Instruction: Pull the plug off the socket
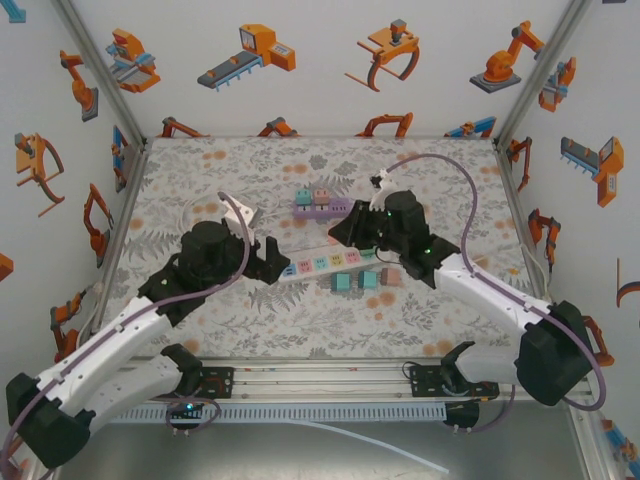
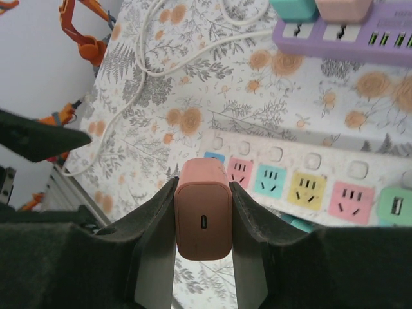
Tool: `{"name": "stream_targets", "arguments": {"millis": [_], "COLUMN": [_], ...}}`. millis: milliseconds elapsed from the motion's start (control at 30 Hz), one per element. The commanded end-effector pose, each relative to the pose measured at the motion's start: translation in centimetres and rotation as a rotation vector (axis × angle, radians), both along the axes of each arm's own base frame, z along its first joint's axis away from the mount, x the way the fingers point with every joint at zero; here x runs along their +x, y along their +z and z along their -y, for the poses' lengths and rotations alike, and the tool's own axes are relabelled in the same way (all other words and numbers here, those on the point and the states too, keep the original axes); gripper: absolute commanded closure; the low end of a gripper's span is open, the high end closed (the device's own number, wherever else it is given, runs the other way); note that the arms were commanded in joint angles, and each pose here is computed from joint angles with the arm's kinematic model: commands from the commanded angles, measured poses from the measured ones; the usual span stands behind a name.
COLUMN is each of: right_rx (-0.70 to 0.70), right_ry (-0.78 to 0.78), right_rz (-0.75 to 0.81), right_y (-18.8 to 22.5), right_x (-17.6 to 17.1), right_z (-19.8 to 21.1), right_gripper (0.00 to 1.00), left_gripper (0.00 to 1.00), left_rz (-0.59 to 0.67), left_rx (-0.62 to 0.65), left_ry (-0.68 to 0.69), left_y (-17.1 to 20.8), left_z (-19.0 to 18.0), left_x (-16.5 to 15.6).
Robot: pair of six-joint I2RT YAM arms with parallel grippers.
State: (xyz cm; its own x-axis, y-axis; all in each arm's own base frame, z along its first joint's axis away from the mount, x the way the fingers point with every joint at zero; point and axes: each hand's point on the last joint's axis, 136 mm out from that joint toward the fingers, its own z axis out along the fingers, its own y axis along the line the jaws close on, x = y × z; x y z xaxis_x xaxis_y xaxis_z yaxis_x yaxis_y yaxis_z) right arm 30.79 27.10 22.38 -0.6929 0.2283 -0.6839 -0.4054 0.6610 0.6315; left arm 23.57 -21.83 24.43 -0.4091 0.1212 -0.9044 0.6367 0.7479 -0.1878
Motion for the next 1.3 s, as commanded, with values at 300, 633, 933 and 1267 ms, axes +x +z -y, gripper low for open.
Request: {"name": "stream_targets", "arguments": {"millis": [300, 633, 933, 1267], "right_rx": [0.225, 0.127, 0.076, 0.048], "right_ry": [0.004, -0.007, -0.07, -0.15], "right_rz": [-0.129, -0.203, -0.281, -0.296], "right_y": [-5.3, -10.6, -14.3, -16.1], "right_x": [-2.5, -4.5, -4.7, -4.0], "right_z": [-4.2, -6.9, -6.5, -5.6], "right_gripper": [0.81, 0.8, 0.78, 0.71], "left_gripper": [0.13, 0.07, 0.01, 0.03], "left_rz": [0.123, 0.13, 0.128, 0.129], "left_rx": [0.067, 0.091, 0.104, 0.117], "left_ry": [-0.408, -0.436, -0.423, -0.411], "left_y": [0.5, 0.5, 0.3, 0.1], "left_z": [2.0, 2.3, 2.2, 2.0], "left_x": [-7.3, -7.7, -7.5, -7.4]}}
